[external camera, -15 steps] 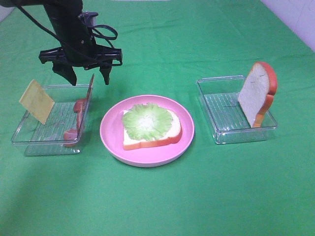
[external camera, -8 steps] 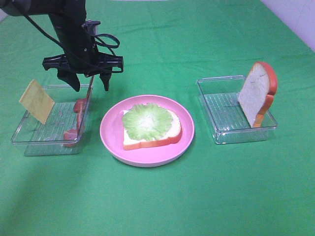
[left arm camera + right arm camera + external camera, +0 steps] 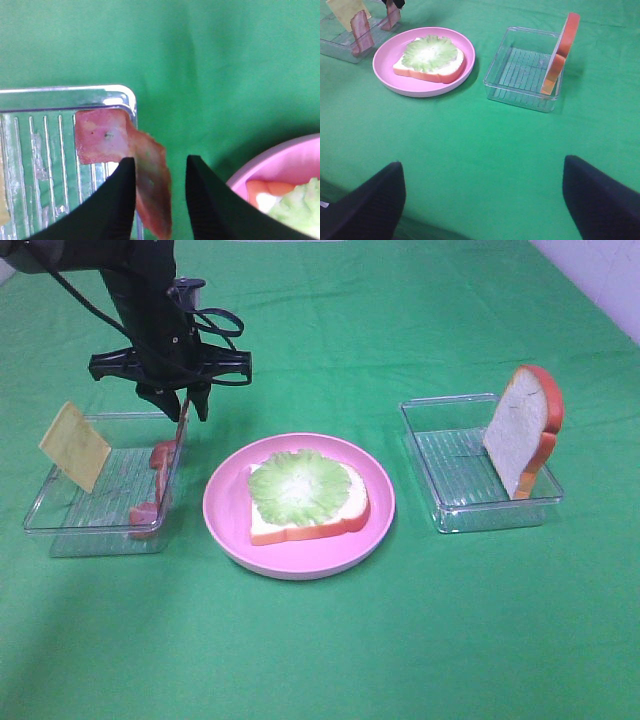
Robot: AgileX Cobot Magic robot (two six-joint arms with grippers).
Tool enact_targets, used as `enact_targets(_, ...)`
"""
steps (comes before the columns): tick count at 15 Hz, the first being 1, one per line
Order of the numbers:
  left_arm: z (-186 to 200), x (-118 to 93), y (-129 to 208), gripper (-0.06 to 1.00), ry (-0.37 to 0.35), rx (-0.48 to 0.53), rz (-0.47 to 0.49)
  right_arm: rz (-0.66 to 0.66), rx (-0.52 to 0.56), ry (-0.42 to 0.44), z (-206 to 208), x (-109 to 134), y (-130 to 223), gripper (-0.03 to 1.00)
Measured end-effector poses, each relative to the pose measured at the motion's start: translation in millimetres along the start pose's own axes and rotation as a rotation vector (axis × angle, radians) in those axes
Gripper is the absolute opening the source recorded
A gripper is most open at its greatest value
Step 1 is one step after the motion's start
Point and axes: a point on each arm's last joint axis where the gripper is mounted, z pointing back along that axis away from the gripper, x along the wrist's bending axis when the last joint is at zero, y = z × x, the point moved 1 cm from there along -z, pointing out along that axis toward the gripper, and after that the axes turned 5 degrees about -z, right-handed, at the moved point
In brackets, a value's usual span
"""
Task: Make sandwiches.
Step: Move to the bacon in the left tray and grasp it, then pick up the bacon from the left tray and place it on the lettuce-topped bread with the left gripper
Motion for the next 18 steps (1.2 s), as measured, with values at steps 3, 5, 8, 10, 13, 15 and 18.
enact_targets(3, 0.0, 0.1, 0.0, 0.23, -0.001, 0.000, -0.001, 0.000, 0.000, 0.000, 0.0, 0.0, 0.0, 0.78)
enact_targets(5, 0.0, 0.0, -0.1, 0.07, 0.000, -0.001, -0.001, 0.000, 0.000, 0.000, 0.0, 0.0, 0.0, 0.78)
enact_targets(8, 0.0, 0.1, -0.2, 0.00, -0.001, -0.002, -0.001, 0.000, 0.000, 0.000, 0.0, 0.0, 0.0, 0.78)
enact_targets(10, 1.3, -0.2, -1.3, 0.00, 0.000, -0.005, -0.001, 0.000, 0.000, 0.000, 0.0, 0.0, 0.0, 0.78)
enact_targets(13, 18.8, -2.2, -10.8, 0.00, 0.001, -0.013, 0.004, 0.000, -0.002, 0.000, 0.0, 0.0, -0.2, 0.78)
enact_targets(15, 30.6, -3.6, -16.4, 0.00, 0.005, -0.019, 0.008, 0.000, -0.002, 0.000, 0.0, 0.0, -0.2, 0.78)
enact_targets(18, 55.1, -15.3, -26.5, 0.00, 0.108, -0.040, -0.006, 0.000, -0.003, 0.000, 0.0, 0.0, -0.3, 0.78)
